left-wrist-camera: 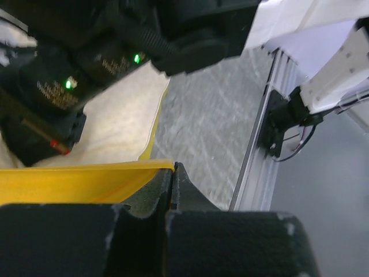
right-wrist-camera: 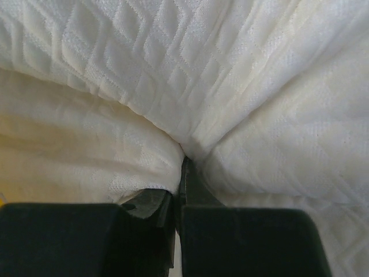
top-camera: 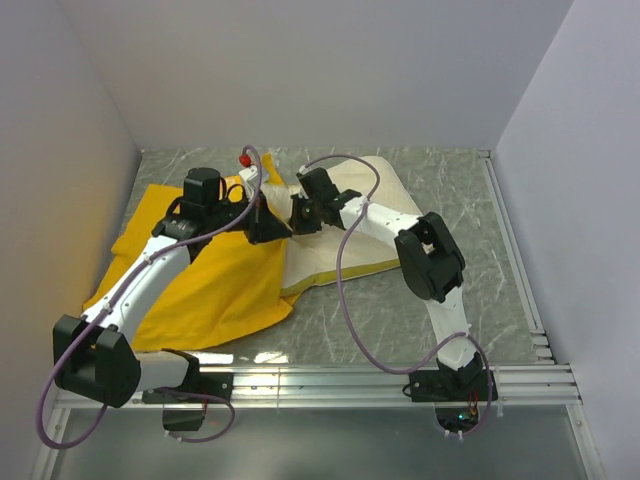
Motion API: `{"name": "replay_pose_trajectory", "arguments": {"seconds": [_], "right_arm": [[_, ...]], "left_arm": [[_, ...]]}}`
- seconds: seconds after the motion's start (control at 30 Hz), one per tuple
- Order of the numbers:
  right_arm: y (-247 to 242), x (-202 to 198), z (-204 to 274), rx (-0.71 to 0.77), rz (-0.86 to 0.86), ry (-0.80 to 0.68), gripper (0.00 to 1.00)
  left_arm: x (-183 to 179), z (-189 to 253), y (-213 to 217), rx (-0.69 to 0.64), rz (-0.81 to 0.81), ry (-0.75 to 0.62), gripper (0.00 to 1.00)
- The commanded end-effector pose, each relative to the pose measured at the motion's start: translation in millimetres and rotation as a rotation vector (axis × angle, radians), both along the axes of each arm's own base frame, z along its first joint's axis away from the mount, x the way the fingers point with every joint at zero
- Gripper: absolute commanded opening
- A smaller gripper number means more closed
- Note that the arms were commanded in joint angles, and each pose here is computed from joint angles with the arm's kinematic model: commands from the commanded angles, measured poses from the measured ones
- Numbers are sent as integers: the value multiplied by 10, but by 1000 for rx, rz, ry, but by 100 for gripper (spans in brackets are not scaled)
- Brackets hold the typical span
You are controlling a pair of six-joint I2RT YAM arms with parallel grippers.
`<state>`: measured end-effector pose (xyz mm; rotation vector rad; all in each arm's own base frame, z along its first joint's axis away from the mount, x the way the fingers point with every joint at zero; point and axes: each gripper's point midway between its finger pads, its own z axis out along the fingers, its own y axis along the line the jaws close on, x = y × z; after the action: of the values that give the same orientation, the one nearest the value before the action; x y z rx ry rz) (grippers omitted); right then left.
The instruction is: Put the pillow into the pillowcase
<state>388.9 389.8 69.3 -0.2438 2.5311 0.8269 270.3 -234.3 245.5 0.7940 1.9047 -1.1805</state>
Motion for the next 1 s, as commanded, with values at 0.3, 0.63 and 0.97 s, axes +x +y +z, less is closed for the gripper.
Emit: {"name": "replay_pose_trajectory", "arguments": {"seconds": [0.3,0.63,0.97], "right_arm": [[234,-570,472,182,166,-5,0],[154,-1407,137,164,395,96,0],[89,-1446,288,142,493,0,23]], "left_arm": [[223,-637,468,185,203,72,12],[309,-290,1055,222,212,120,58],[1209,-655,1648,474,459,167,85]]}}
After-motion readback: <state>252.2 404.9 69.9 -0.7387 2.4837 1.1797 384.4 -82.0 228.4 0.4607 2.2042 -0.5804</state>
